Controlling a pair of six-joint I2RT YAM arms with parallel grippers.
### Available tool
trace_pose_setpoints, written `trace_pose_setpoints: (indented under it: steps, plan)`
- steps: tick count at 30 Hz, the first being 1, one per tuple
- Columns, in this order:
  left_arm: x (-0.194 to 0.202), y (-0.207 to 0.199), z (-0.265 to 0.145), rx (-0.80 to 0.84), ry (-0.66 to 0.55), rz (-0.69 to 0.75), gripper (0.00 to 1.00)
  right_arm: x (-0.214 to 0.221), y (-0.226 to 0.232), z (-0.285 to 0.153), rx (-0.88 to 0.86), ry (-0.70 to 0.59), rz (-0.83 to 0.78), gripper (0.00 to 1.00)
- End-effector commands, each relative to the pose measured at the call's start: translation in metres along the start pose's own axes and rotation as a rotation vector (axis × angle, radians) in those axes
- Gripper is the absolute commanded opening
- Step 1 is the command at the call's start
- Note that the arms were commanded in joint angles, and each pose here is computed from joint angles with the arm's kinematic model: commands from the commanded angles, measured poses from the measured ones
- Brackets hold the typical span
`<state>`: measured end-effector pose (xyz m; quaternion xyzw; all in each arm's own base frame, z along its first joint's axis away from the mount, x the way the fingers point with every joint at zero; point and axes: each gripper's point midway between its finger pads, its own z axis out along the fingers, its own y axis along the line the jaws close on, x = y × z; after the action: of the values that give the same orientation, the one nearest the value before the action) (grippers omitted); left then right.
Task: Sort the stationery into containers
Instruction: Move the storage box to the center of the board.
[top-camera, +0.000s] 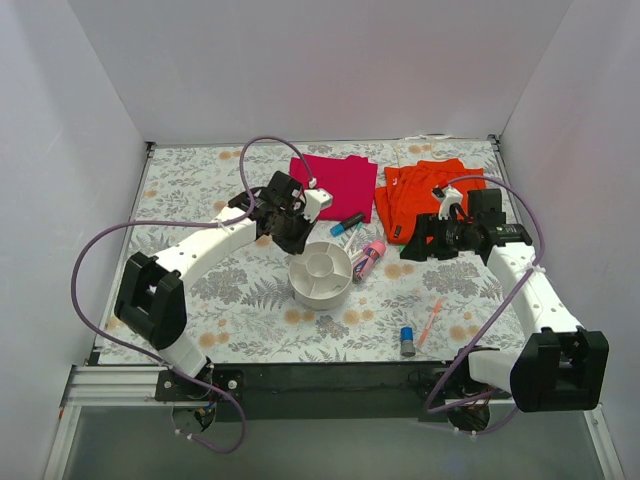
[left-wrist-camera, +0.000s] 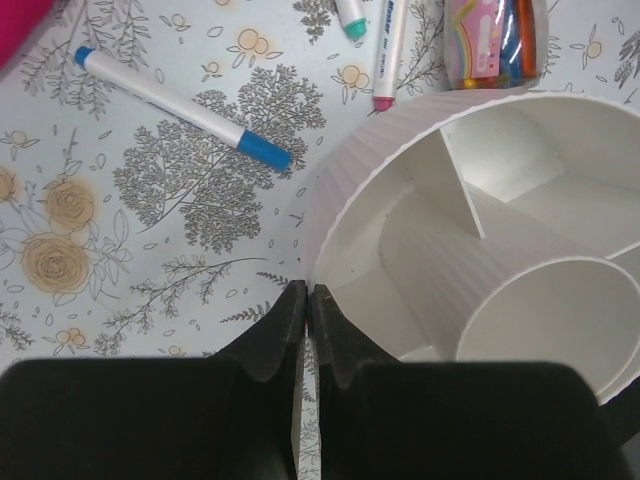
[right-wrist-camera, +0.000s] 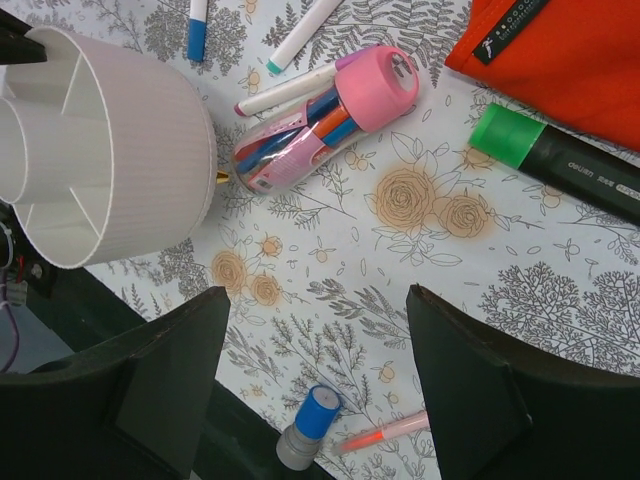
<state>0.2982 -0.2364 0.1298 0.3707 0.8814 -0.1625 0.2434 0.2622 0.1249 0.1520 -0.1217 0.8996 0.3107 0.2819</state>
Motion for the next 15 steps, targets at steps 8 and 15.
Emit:
trace_pose_setpoints:
  steps: [8, 15]
  plan:
    - [0.001, -0.023, 0.001, 0.024, 0.009, 0.066, 0.00, 0.001, 0.003, -0.013, 0.034, -0.047, -0.085, 0.80]
    - [0.003, -0.023, 0.004, 0.010, 0.020, 0.074, 0.03, 0.007, 0.002, -0.013, 0.035, -0.042, -0.085, 0.80]
